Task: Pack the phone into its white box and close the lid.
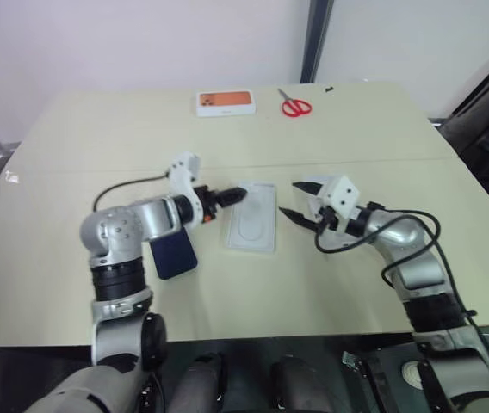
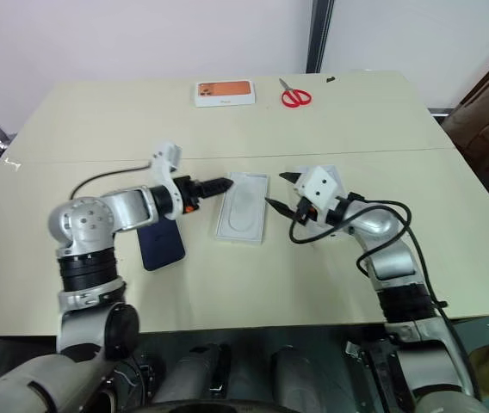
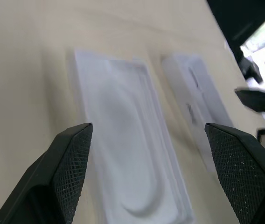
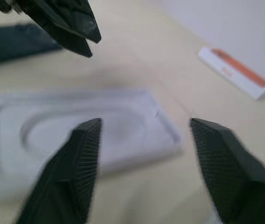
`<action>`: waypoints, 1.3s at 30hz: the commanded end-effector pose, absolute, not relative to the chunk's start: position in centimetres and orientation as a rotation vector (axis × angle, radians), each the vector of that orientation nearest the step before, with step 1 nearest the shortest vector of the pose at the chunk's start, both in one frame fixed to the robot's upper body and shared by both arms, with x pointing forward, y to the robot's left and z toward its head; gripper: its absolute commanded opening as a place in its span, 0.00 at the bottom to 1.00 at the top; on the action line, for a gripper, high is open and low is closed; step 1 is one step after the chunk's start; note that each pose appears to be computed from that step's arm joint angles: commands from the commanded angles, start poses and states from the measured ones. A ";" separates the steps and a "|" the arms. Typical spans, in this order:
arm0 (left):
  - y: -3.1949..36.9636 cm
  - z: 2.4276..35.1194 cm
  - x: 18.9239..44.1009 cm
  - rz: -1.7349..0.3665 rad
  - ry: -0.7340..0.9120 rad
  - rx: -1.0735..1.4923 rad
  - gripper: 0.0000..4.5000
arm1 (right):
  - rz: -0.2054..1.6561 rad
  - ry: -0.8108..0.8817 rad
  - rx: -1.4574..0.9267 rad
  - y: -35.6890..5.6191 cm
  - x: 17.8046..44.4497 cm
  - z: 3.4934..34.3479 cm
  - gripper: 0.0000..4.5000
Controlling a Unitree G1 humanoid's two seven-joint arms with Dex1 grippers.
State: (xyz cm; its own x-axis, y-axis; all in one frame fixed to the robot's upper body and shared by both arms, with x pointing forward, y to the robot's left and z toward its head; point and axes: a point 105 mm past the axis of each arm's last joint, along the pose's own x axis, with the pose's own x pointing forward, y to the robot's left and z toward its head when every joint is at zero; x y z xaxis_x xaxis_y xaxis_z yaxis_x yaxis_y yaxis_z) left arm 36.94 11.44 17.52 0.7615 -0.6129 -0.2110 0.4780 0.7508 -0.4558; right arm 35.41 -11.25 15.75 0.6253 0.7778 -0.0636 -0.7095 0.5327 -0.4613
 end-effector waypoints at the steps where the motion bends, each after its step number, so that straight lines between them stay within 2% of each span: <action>1: 14.3 19.8 37.4 -0.635 0.157 -0.249 0.91 | 0.903 -0.174 -0.541 -9.0 36.0 16.0 0.24; 3: 15.5 19.7 37.2 -0.665 0.107 -0.182 0.91 | 0.916 -0.166 -0.631 -7.7 36.4 15.2 0.02; 4: 16.1 19.3 37.1 -0.674 0.091 -0.140 0.91 | 0.915 -0.159 -0.660 -7.1 36.8 14.8 0.01; 8: 17.3 17.4 36.7 -0.699 0.108 0.004 0.91 | 0.921 -0.114 -0.687 -5.7 37.8 14.0 0.01; 13: 17.3 16.6 35.7 -0.732 0.100 -0.012 0.91 | 0.930 -0.016 -0.880 -5.5 38.8 11.6 0.01; 17: 17.3 17.0 35.5 -0.724 0.073 -0.020 0.91 | 1.010 0.048 -0.997 -5.8 37.9 9.3 0.01; 22: 17.8 16.7 35.4 -0.707 0.080 -0.018 0.91 | 1.064 0.030 -1.082 -5.5 37.1 8.6 0.01; 27: 19.6 16.1 35.3 -0.655 0.177 -0.144 0.91 | 0.929 -0.128 -0.837 -4.7 38.6 13.8 0.01; 32: 22.4 15.9 33.9 -0.613 0.313 -0.344 0.91 | 0.926 -0.221 -0.671 -3.8 38.0 17.3 0.01; 36: 24.8 14.7 31.9 -0.577 0.438 -0.463 0.91 | 0.990 -0.200 -0.595 -1.9 37.0 17.6 0.01; 39: 26.5 14.0 31.1 -0.505 0.497 -0.476 0.91 | 1.059 -0.168 -0.631 0.3 36.1 16.8 0.01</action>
